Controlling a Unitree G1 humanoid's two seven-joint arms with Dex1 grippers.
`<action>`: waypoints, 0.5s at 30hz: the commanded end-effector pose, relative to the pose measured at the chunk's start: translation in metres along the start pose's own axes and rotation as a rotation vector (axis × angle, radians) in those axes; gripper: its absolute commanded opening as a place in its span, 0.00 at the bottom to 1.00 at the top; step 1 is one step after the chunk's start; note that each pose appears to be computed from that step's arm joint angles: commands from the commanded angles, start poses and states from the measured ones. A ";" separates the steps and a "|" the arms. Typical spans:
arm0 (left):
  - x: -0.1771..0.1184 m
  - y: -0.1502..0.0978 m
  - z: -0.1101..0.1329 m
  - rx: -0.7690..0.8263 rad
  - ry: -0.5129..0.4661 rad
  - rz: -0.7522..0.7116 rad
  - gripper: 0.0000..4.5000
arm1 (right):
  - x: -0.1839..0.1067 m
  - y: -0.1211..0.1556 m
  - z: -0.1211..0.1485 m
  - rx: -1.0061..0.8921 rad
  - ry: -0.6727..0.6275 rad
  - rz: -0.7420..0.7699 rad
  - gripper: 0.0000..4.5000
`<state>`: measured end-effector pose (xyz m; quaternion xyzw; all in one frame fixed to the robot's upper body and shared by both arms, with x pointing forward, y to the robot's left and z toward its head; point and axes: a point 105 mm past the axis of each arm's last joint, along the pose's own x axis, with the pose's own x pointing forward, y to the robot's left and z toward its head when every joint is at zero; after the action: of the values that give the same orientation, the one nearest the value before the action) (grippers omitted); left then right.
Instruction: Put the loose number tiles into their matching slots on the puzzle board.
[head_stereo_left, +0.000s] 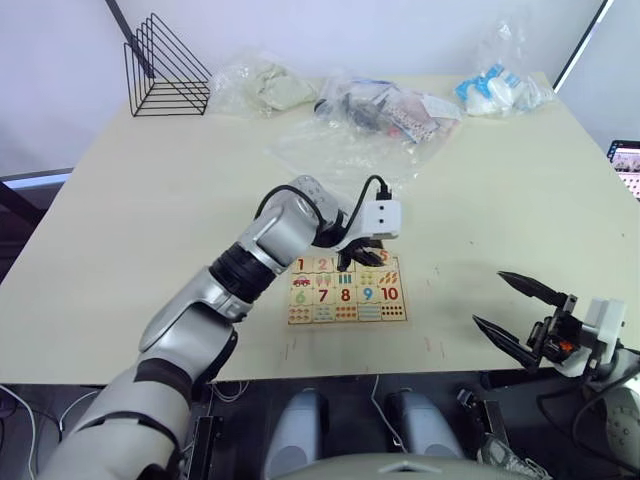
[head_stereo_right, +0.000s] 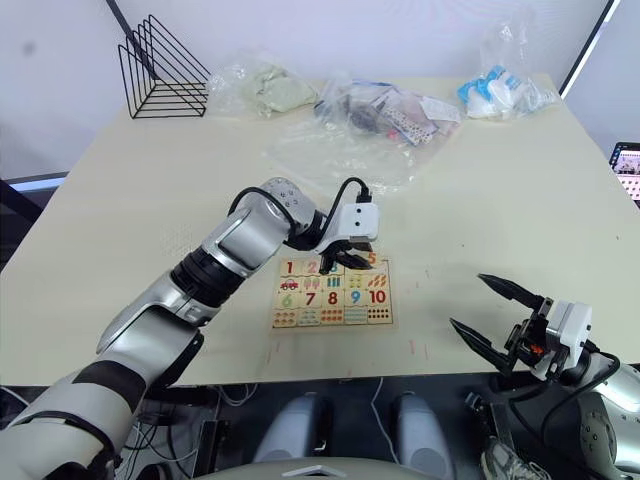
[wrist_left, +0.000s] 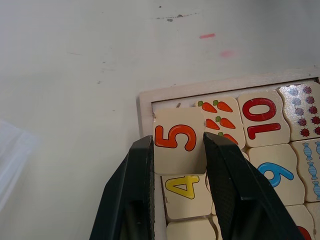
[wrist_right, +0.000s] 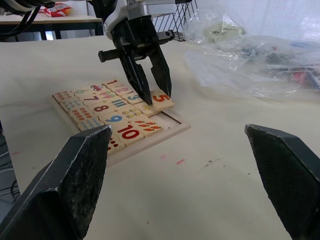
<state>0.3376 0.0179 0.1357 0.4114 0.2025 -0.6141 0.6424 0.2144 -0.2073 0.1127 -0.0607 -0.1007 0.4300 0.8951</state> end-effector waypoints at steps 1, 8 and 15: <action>-0.003 0.004 0.010 0.035 -0.003 0.024 0.21 | 0.000 -0.001 0.008 -0.037 -0.022 -0.008 1.00; 0.004 0.003 0.006 0.014 0.027 0.022 0.21 | 0.000 -0.001 0.008 -0.039 -0.025 -0.016 1.00; 0.008 0.006 0.007 0.009 0.040 0.037 0.21 | 0.001 0.000 0.009 -0.037 -0.030 -0.019 1.00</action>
<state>0.3420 0.0131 0.1233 0.4147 0.2249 -0.5967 0.6492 0.2152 -0.2080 0.1122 -0.0590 -0.1006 0.4224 0.8989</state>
